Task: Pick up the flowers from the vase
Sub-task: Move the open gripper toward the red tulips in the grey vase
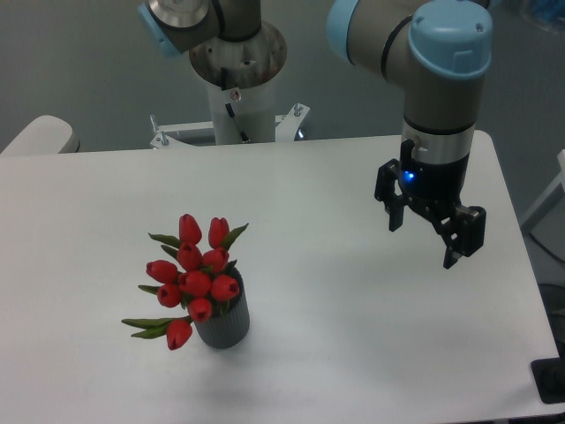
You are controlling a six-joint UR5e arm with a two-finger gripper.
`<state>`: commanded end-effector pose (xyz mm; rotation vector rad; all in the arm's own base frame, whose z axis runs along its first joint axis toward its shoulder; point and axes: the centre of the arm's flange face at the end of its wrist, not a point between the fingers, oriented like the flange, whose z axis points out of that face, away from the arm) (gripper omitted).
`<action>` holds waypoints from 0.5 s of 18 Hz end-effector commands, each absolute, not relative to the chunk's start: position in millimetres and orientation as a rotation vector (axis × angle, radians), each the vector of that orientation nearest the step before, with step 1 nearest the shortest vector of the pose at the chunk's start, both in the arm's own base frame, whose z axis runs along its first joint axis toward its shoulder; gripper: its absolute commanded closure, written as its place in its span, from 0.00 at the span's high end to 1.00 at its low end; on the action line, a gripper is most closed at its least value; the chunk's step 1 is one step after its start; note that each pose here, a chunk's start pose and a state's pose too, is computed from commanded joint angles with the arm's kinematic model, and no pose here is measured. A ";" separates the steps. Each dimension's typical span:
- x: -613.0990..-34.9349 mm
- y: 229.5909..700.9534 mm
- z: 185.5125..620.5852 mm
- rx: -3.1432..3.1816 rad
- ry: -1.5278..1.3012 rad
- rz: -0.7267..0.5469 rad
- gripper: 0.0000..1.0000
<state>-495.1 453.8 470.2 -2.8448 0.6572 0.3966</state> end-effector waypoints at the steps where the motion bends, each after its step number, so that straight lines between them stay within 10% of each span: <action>1: -494.3 453.4 467.8 -2.846 0.657 0.394 1.00; 9: -478.0 454.3 444.0 -2.823 0.660 0.294 1.00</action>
